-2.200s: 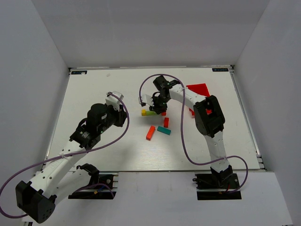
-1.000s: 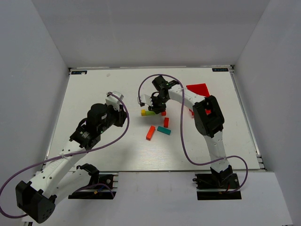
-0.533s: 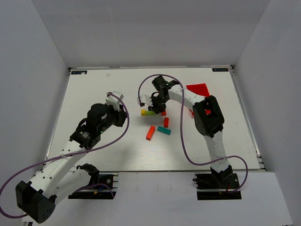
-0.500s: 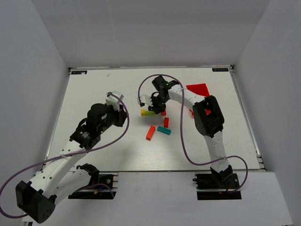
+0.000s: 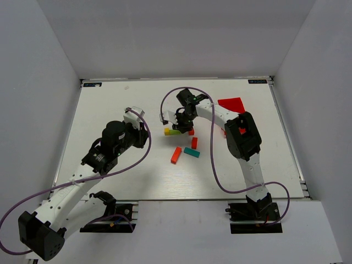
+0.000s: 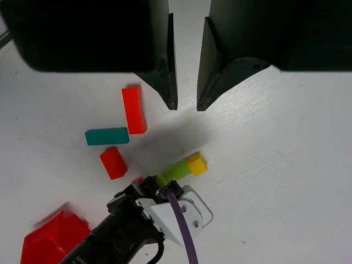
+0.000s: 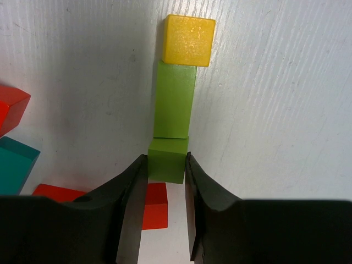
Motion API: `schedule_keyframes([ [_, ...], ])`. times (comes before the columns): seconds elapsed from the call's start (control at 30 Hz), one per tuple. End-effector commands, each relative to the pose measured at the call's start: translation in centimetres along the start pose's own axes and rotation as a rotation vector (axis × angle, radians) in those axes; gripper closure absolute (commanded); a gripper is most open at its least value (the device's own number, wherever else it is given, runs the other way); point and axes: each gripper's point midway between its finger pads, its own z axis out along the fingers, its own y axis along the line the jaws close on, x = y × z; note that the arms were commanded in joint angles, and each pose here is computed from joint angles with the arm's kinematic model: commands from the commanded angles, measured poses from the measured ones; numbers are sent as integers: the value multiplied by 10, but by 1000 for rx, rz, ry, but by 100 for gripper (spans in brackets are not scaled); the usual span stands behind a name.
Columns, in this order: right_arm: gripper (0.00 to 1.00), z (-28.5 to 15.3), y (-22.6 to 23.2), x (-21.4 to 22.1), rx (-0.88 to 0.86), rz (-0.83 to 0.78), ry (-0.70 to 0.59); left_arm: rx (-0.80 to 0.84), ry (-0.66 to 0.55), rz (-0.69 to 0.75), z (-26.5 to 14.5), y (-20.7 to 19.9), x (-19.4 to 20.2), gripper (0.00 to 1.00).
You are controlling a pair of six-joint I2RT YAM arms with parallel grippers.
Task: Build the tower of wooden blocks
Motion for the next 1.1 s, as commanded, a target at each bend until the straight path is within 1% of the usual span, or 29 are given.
schedule_keyframes([
  [0.0,83,5,2,-3,-17,18,3,-7,-26,5,-4,2,-8,68],
  [0.07,81,5,4,-4,-22,15,5,-7,-26,5,-4,2,-8,68],
  [0.1,77,5,1,-1,-16,19,6,-7,-26,5,-4,2,-8,68],
  [0.17,72,6,3,-2,-20,18,9,-7,-26,5,-4,2,-8,68],
  [0.33,69,6,2,0,-20,20,11,-7,-26,5,-4,2,-8,68],
  [0.4,63,7,3,-2,-23,18,11,-7,-26,5,-4,2,-8,68],
  [0.6,61,8,4,-2,-25,18,9,-7,-26,5,-4,2,-8,68],
  [0.63,58,7,3,-1,-24,21,9,-7,-26,5,-4,2,-8,68],
  [0.7,57,8,4,-1,-26,19,8,-7,-26,5,-4,2,-8,68],
  [0.77,49,9,5,-1,-30,17,8,-7,-26,5,-4,2,-8,68],
  [0.83,49,9,6,0,-30,19,11,-7,-26,5,-4,2,-8,68],
  [0.87,45,9,5,0,-29,18,9,-7,-26,5,-4,2,-8,68],
  [0.9,45,9,5,0,-27,16,10,-7,-26,5,-4,2,-8,68],
  [0.93,42,10,5,0,-28,16,9,-7,-26,5,-4,2,-8,68],
  [0.97,42,8,4,-2,-23,14,6,-7,-26,5,-4,2,-8,68],
  [1.0,33,9,4,0,-24,18,9,-7,-26,5,-4,2,-8,68],
  [1.03,29,9,4,0,-24,18,8,-7,-26,5,-4,2,-8,68],
  [1.07,23,8,5,0,-24,18,8,-7,-26,5,-4,2,-8,68],
])
